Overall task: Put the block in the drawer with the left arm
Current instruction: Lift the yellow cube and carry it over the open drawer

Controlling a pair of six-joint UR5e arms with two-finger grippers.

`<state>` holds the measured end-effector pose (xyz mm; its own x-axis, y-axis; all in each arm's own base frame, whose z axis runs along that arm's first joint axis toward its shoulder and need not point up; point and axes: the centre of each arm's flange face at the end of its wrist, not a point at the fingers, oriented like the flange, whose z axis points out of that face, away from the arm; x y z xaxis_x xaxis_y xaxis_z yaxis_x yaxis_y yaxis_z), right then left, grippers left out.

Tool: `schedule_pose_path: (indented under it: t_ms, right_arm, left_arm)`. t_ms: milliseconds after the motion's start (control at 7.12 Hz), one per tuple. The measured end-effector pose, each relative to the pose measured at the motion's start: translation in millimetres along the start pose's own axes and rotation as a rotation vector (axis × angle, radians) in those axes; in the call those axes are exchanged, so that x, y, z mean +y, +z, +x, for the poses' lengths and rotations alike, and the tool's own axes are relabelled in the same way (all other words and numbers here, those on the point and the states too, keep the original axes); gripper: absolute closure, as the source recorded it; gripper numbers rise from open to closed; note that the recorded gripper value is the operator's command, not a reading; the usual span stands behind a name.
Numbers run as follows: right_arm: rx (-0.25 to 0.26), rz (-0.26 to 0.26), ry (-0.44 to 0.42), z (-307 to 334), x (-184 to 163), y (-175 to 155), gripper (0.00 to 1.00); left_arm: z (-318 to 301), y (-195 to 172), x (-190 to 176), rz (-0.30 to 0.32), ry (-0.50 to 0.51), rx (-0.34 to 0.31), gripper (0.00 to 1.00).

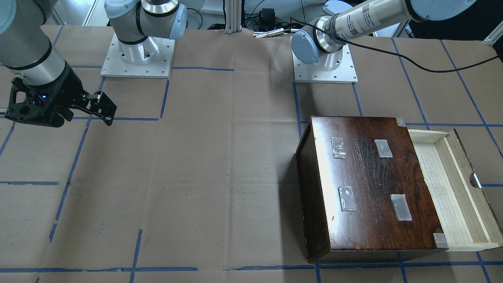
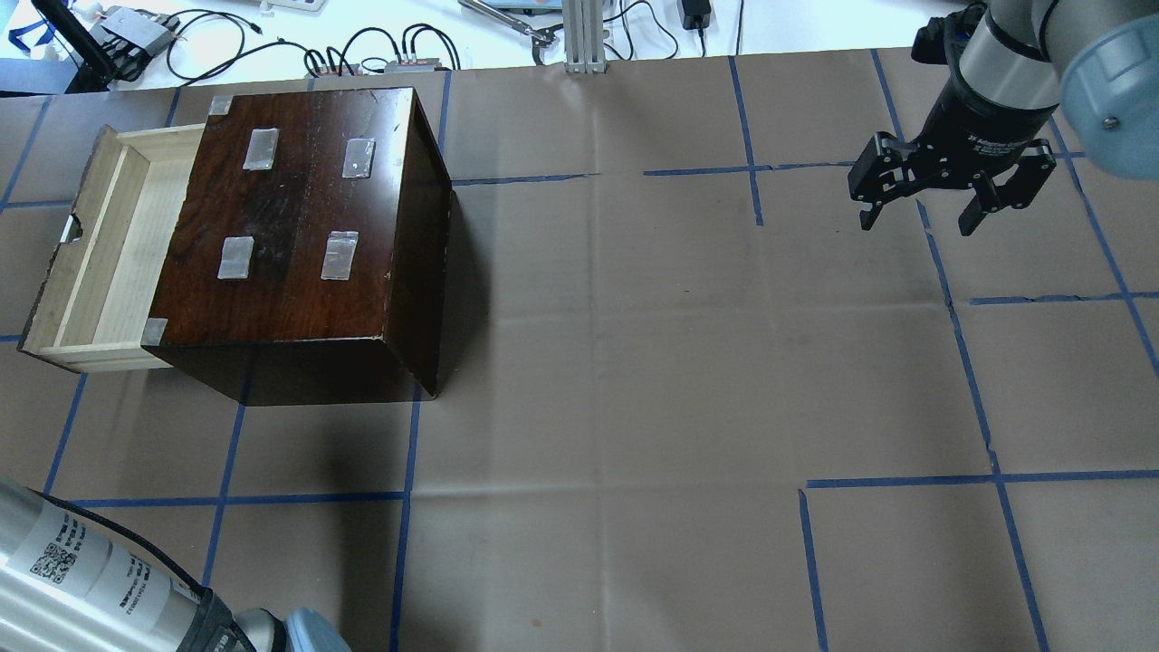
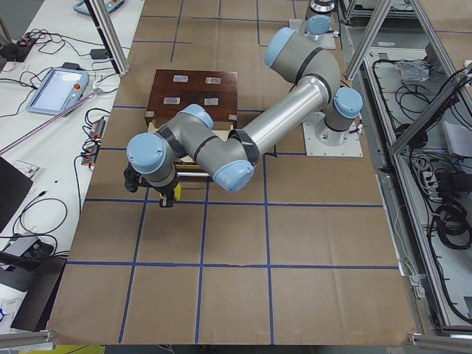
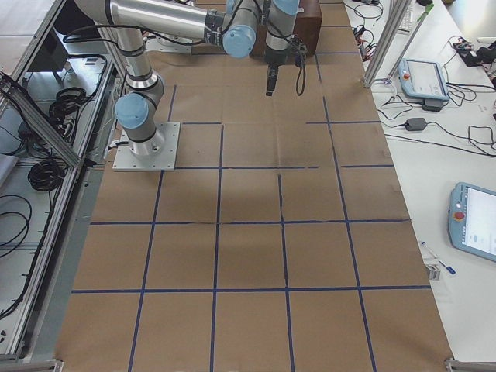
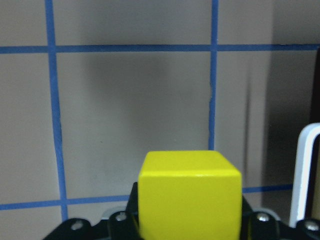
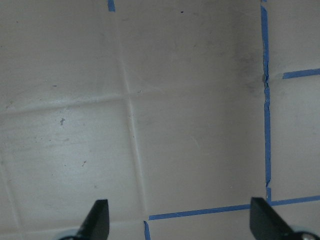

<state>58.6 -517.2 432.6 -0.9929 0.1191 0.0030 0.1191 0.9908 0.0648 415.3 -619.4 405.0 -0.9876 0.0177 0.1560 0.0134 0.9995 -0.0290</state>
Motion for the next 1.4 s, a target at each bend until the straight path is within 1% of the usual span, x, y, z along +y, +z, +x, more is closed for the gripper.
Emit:
schedule_pose_path:
  t_ms: [281, 702, 982, 1123, 1404]
  right_arm:
    - [0.000, 0.000, 0.000, 0.0, 0.0, 0.2, 0.00]
    - [0.000, 0.000, 0.000, 0.0, 0.0, 0.1, 0.00]
    - [0.000, 0.000, 0.000, 0.0, 0.0, 0.1, 0.00]
    - [0.000, 0.000, 0.000, 0.0, -0.1, -0.1, 0.00]
    - [0.000, 0.001, 0.000, 0.0, -0.1, -0.3, 0.00]
  left_arm:
    - [62.0, 0.7, 19.5, 0.029, -0.005, -0.033, 0.63]
    - [175.1, 13.5, 29.4, 0.084, -0.025, -0.082, 0.63]
    - [237.4, 21.5, 36.0, 0.091, -0.042, -0.094, 0.63]
    - [255.5, 31.5, 36.3, 0.085, -0.055, -0.096, 0.63]
    - [261.7, 61.9, 29.9, 0.088, -0.074, -0.100, 0.63]
